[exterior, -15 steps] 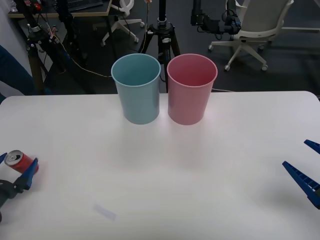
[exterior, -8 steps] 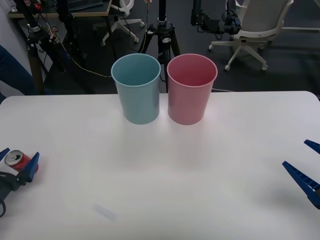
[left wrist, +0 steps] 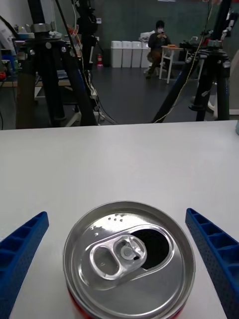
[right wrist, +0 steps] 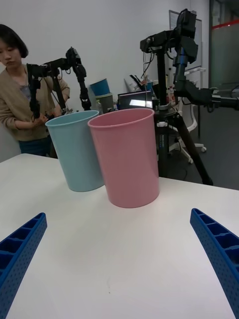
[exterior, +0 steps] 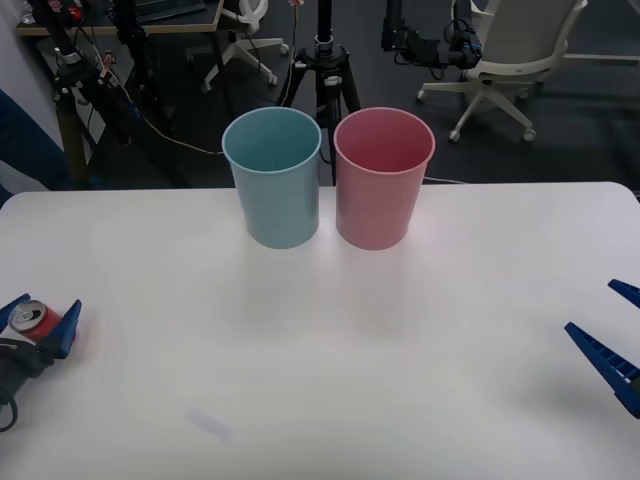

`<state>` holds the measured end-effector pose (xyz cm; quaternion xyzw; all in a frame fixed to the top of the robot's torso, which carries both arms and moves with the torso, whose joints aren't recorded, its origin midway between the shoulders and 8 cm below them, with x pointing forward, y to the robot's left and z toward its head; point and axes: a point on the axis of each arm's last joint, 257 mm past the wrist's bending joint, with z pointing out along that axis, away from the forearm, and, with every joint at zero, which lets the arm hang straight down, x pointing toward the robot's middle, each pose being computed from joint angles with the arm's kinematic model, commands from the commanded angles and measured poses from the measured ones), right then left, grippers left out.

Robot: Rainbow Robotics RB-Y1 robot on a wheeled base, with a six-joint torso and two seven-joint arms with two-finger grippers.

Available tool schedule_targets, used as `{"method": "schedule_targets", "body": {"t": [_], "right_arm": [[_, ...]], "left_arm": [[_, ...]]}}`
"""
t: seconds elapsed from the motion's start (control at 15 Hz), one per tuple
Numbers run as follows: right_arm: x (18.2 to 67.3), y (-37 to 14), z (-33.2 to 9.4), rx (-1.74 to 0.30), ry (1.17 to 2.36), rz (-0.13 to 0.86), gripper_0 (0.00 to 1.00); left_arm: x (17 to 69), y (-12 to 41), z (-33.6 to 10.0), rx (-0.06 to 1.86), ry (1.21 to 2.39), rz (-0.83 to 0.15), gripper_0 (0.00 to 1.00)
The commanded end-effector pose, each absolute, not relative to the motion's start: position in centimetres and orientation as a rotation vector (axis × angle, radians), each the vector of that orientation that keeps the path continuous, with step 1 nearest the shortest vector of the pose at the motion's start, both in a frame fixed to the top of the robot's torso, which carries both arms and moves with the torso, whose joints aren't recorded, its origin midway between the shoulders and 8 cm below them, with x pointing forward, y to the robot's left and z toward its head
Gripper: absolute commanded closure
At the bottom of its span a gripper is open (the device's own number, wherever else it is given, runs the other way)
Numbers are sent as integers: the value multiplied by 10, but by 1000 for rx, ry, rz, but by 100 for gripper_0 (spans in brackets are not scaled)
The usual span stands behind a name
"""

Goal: Grasp the object on the table and drop it into the matching bin: aluminum can to the light blue bin, PET bottle to the pink bin.

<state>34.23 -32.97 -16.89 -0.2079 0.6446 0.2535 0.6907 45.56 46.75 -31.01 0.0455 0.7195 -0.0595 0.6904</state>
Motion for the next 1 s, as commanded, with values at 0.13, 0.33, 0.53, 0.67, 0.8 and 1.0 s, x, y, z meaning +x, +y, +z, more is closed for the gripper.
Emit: {"method": "schedule_targets", "body": {"t": [0.13,0.33,0.53,0.67,0.8,1.0], "right_arm": [[342,-330,-169,-465,1441,567,0],[342,-330,-169,-465,1441,567,0],[342,-330,-169,-465,1441,567,0],[342,-330,-169,-465,1441,567,0],[342,-330,-169,-465,1441,567,0],[342,-330,-169,-465,1441,567,0]], "left_arm": [[455,467,-309,96,1606,-142,100],[455,467,-308,102,1604,-151,100],[453,464,-307,107,1599,-160,100],[453,462,-305,115,1594,-167,100],[450,460,-302,135,1593,-173,100],[440,449,-286,202,1583,-168,100]]}}
